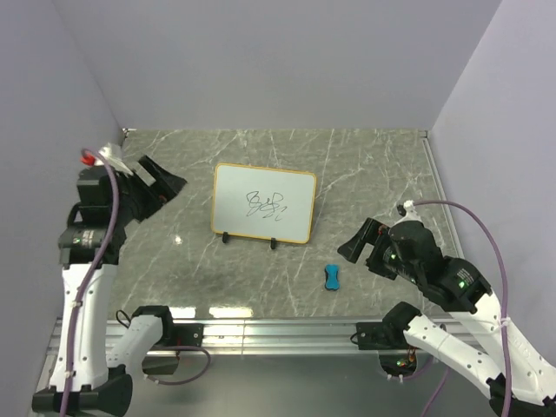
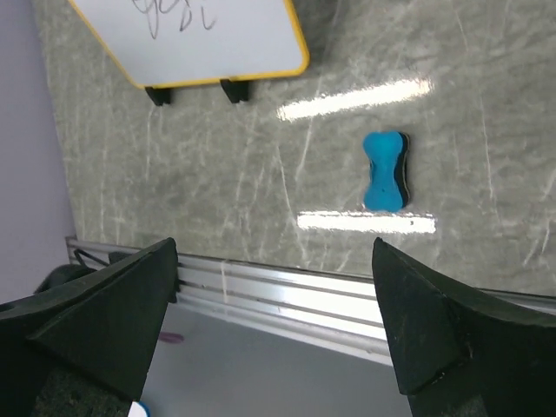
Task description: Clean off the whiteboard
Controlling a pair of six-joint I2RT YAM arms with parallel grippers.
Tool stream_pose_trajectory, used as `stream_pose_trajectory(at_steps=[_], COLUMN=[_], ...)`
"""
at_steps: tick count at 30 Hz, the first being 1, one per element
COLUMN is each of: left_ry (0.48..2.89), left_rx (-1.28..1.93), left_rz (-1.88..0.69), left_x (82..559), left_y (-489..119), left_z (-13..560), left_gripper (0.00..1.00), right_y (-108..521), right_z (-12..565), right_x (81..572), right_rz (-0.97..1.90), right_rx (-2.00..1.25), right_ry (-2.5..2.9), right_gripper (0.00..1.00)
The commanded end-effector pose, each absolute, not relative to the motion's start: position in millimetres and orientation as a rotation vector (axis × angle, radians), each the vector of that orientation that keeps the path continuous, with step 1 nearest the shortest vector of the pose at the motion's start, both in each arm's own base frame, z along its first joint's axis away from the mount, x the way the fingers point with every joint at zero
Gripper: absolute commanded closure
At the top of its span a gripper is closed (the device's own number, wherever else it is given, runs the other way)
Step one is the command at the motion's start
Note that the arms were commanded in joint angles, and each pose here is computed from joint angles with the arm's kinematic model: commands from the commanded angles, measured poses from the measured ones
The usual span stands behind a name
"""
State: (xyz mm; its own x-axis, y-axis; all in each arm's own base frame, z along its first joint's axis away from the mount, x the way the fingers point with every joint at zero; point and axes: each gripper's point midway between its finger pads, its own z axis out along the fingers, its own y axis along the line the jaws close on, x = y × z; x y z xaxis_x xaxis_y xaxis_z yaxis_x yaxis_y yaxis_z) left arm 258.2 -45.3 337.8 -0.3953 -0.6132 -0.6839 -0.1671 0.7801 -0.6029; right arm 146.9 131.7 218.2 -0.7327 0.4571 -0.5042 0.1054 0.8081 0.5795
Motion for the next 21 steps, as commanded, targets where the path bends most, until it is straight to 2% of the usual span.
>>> stream_pose_trajectory(at_steps=[1, 3, 10, 16, 21], left_ry=[2.058, 2.036, 2.051, 2.099, 2.148], left_rx=[-0.541, -0.485, -0.660, -0.677, -0.656], left_rz=[-0.890, -0.996, -0.702, -0.623, -0.630], left_x=[248, 238, 219, 203, 191], left_y=[-95, -108, -69, -60, -66], left_z=[303, 288, 260, 240, 227], left_gripper=[0.01, 0.00, 0.00, 0.12, 0.17], right_y=[122, 120, 117, 120, 127], right_z=[209, 187, 120, 68, 51], right_x=[129, 127, 116, 108, 113], right_rz=[0.701, 0.654, 0.473, 0.429, 0.418], right_rx=[0.422, 0.441, 0.492, 0.492, 0.440], right_ry=[2.360, 2.411, 2.626, 2.727, 2.756], right_gripper=[0.00, 0.00, 0.05, 0.05, 0.08])
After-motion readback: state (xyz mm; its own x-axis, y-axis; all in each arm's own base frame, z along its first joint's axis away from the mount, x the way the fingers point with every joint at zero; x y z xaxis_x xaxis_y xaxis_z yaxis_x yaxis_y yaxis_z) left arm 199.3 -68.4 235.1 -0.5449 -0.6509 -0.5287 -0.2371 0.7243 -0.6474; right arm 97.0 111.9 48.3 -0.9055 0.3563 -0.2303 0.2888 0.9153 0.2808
